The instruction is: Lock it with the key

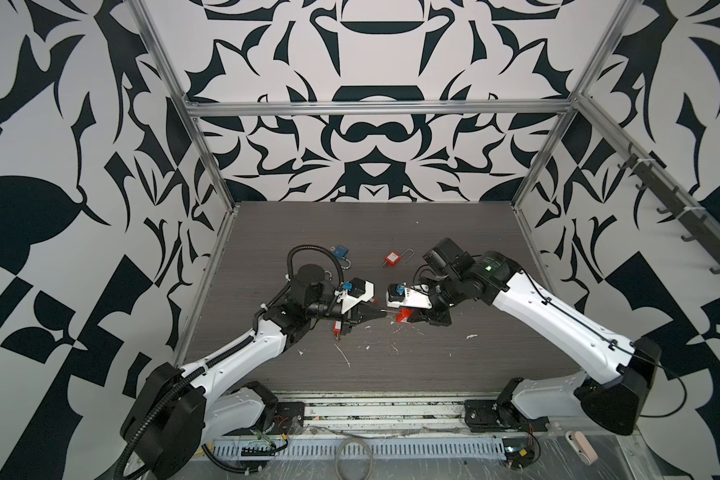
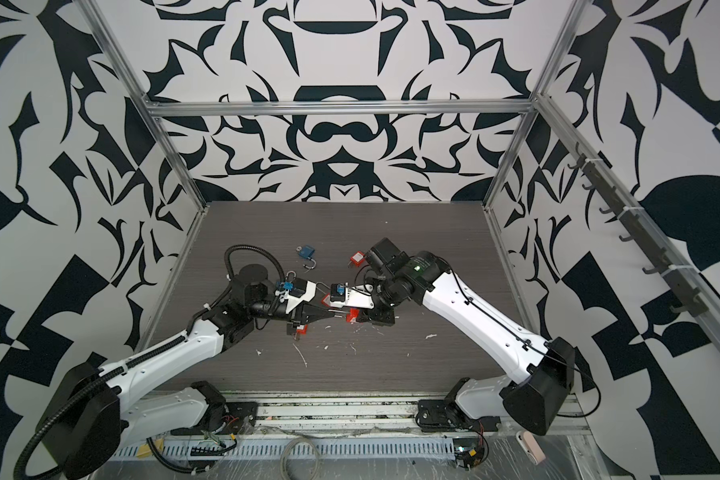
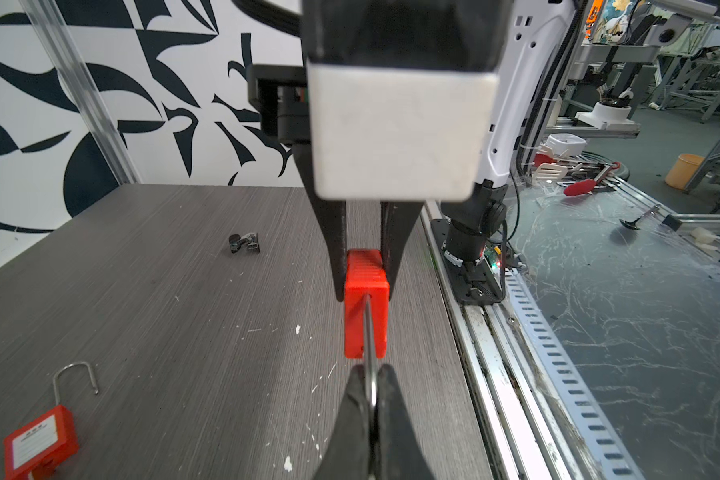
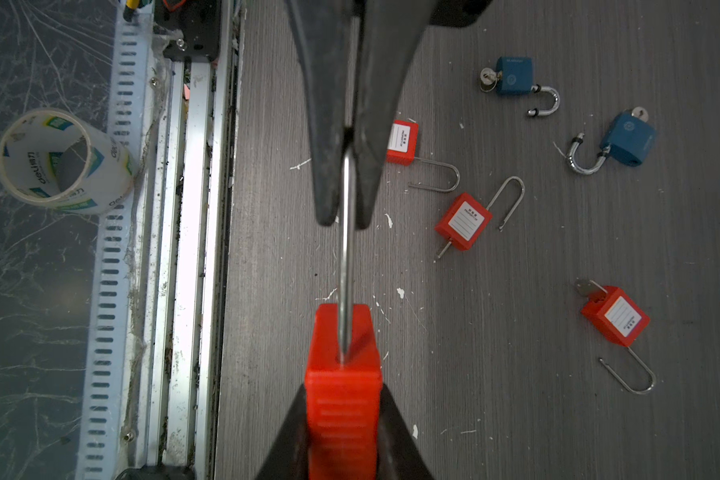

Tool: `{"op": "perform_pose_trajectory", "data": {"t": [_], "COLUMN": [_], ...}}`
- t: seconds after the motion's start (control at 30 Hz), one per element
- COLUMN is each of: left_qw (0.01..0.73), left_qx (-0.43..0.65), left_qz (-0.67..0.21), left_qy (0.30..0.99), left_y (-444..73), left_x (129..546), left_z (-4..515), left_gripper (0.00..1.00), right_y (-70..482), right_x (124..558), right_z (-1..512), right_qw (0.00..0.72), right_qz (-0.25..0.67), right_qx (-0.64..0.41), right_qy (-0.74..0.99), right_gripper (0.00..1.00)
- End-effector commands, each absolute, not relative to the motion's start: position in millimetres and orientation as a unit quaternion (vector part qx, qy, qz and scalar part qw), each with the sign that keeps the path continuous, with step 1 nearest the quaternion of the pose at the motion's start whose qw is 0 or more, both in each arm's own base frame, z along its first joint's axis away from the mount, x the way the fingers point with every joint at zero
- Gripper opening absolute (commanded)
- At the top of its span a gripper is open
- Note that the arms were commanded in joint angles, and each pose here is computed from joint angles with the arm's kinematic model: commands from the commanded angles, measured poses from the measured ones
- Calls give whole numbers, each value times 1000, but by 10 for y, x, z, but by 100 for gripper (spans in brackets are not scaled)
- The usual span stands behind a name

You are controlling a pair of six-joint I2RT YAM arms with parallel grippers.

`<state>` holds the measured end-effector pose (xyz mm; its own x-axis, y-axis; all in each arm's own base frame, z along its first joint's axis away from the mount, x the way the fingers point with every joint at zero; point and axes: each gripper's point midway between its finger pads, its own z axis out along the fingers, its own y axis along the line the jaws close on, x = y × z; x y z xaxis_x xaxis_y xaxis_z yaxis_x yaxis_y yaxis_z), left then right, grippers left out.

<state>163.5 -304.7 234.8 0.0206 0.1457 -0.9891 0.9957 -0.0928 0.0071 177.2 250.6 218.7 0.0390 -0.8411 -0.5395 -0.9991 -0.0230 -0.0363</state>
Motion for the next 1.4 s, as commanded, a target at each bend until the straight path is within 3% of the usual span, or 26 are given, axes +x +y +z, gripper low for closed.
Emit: {"op": "perform_pose_trajectory", "data": {"t": [0.0,0.43,0.87,1.0,1.23,1.33,1.37], "left_qw": [449,458,451,459,478,478,489], "left_qx": [570,551,534,529,518,513,513], "left_qz": [-482,-491,-511,-510,-504,-506,-507], "left_qy": [491,495,500,500,500,503,491], "left_y": [-3115,-3432,-3514,-3497,-3366,-3305,-3255], "left_x": [1618,1762,1712,1726,1808,1863,1830], "left_z": [2444,2459,2375,2390,2543,2565,2693], "left_gripper": [0,0,0,0,0,0,0], "right_y": [2586,2636,2860,2822,2522,2448,2428], "right_x": [1698,1652,1795,1845,1851,1778,1714], "right_z": [2489,2719,3077,2982,2776,2850,2879], "right_qw": [239,254,352,338,268,255,250], "right_qz": [210,229,240,224,168,184,196], "right_qx": [-705,-708,-700,-698,-690,-660,-656], "right_qy": [634,618,573,589,650,683,685], "right_gripper": [18,12,11,11,39,64,68]}}
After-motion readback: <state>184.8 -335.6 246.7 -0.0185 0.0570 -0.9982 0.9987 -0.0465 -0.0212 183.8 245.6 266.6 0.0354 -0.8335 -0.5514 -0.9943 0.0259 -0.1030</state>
